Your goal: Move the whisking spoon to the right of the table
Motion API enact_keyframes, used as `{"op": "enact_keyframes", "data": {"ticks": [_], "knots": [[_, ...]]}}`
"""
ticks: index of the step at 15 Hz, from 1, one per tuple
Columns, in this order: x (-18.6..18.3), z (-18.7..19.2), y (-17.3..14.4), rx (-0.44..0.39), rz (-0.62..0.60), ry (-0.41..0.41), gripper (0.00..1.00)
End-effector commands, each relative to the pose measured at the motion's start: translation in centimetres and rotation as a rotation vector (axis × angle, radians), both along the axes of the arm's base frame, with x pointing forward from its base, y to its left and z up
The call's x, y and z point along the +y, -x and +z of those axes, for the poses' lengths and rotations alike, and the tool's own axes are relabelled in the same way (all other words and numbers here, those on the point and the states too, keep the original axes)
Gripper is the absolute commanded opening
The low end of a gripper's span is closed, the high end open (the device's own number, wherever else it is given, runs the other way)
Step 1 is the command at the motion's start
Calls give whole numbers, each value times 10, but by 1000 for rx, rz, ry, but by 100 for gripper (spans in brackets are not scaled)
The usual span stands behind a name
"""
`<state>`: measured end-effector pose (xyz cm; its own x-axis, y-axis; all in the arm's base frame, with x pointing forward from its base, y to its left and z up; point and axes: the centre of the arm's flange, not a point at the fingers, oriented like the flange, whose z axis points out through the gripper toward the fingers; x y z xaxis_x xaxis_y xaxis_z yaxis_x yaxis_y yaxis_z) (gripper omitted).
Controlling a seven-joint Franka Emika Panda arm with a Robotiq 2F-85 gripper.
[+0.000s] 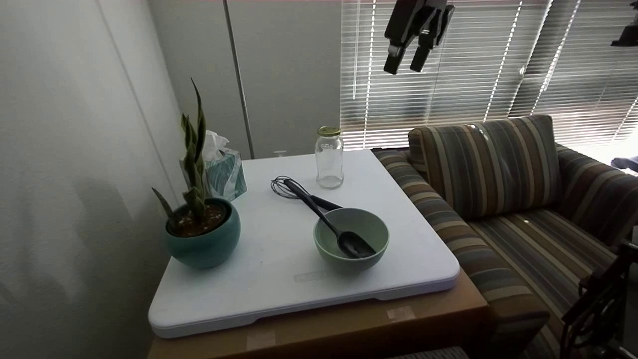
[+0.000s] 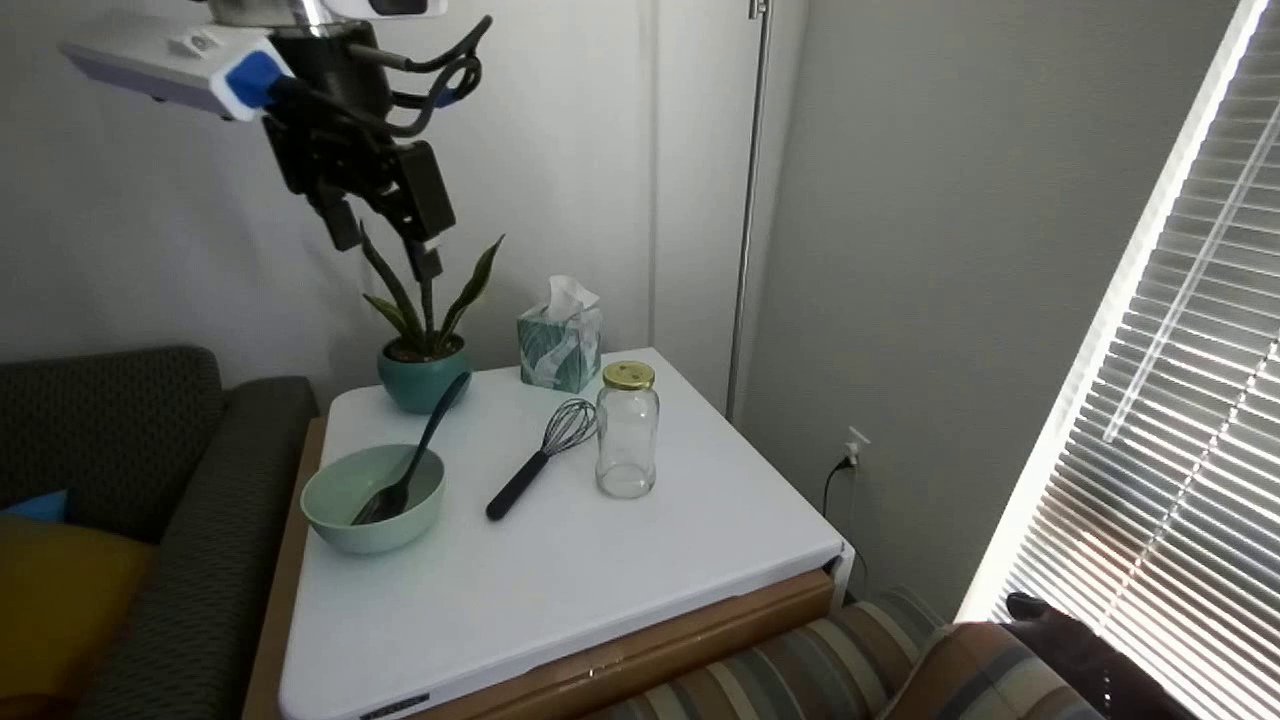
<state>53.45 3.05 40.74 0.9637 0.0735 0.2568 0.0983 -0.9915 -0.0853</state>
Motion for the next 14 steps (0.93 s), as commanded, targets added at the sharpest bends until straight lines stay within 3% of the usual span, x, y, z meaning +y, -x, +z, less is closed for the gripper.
{"op": "enact_keyframes", "data": {"ticks": [1, 4, 8, 14], "knots": [[-29, -25, -18, -92, -181, 29, 100], [-39, -48, -24, -118, -358, 41, 100], [-42, -88, -21, -80, -554, 76, 100], [-21, -139, -16, 11, -668, 60, 100]]}}
